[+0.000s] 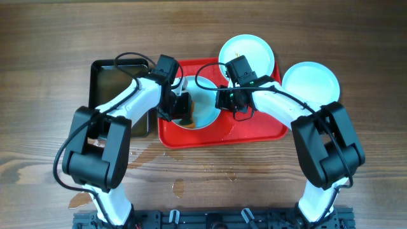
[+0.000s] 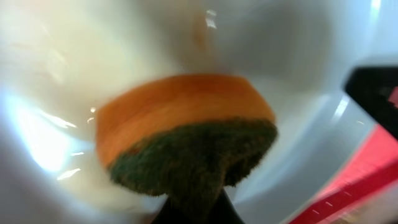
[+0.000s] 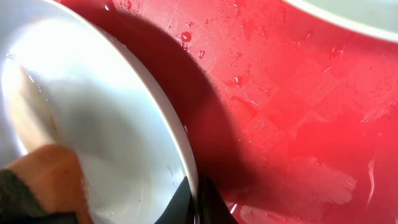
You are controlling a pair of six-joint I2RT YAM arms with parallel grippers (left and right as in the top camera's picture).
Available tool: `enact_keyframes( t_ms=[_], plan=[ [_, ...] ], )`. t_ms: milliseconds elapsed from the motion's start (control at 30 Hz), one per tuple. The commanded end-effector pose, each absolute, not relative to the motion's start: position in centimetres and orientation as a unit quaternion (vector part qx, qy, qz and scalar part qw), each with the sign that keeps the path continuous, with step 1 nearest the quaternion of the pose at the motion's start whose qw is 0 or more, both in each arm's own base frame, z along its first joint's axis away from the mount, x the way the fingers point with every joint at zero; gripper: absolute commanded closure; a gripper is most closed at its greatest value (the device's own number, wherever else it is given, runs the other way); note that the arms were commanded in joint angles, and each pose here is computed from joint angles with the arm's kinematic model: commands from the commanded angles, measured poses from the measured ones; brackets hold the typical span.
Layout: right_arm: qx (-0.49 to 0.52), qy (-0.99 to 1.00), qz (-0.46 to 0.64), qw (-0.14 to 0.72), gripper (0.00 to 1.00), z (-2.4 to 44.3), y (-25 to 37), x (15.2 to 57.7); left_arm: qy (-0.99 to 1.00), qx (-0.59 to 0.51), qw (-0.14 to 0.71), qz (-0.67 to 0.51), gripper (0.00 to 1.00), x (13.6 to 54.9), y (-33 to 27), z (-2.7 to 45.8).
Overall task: Clean dirty plates on tray and stack at the side
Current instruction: 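Scrub the second plate with the sponge in the left gripper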
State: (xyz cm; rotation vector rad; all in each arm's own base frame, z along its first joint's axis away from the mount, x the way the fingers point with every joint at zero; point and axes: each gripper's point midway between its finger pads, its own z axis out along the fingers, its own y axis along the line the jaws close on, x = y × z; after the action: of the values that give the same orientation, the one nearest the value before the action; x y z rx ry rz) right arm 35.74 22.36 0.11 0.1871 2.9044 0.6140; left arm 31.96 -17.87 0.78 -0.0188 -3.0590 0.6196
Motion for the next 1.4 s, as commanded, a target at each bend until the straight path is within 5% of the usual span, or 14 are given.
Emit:
enact_keyframes(
  t_ms=[0,300,467,667,900,1133,1367],
  plan=[
    [0.067,0.977,0.193,0.061,0.96,-1.6,22.0,34.8,-0.967,-0.011,0.014,0.253,0.96,32.7,-19.9,0.9],
    [0.065,0.976,0.199,0.057,0.96,-1.5,22.2,34.7,-0.975,0.022,-0.166,0.148,0.96,40.9,-16.9,0.7],
    [0.066,0.976,0.199,0.057,0.96,-1.5,22.2,34.7,-0.987,0.109,-0.082,0.085,0.96,37.0,-14.2,-1.0],
    [0.064,0.976,0.201,0.057,0.96,-1.5,22.3,34.7,-0.967,0.113,0.08,0.215,0.96,30.8,-18.8,0.1],
    [0.064,0.976,0.202,0.056,0.96,-1.5,22.3,34.7,-0.956,0.063,-0.017,0.287,0.96,35.1,-22.5,1.5],
    [0.064,0.976,0.202,0.057,0.96,-1.5,22.3,34.7,-0.977,0.103,-0.133,0.13,0.96,39.5,-16.5,0.0],
    [0.064,0.975,0.203,0.057,0.96,-1.5,22.4,34.7,-0.987,0.139,-0.012,0.085,0.96,34.0,-13.7,-1.4]
  ],
)
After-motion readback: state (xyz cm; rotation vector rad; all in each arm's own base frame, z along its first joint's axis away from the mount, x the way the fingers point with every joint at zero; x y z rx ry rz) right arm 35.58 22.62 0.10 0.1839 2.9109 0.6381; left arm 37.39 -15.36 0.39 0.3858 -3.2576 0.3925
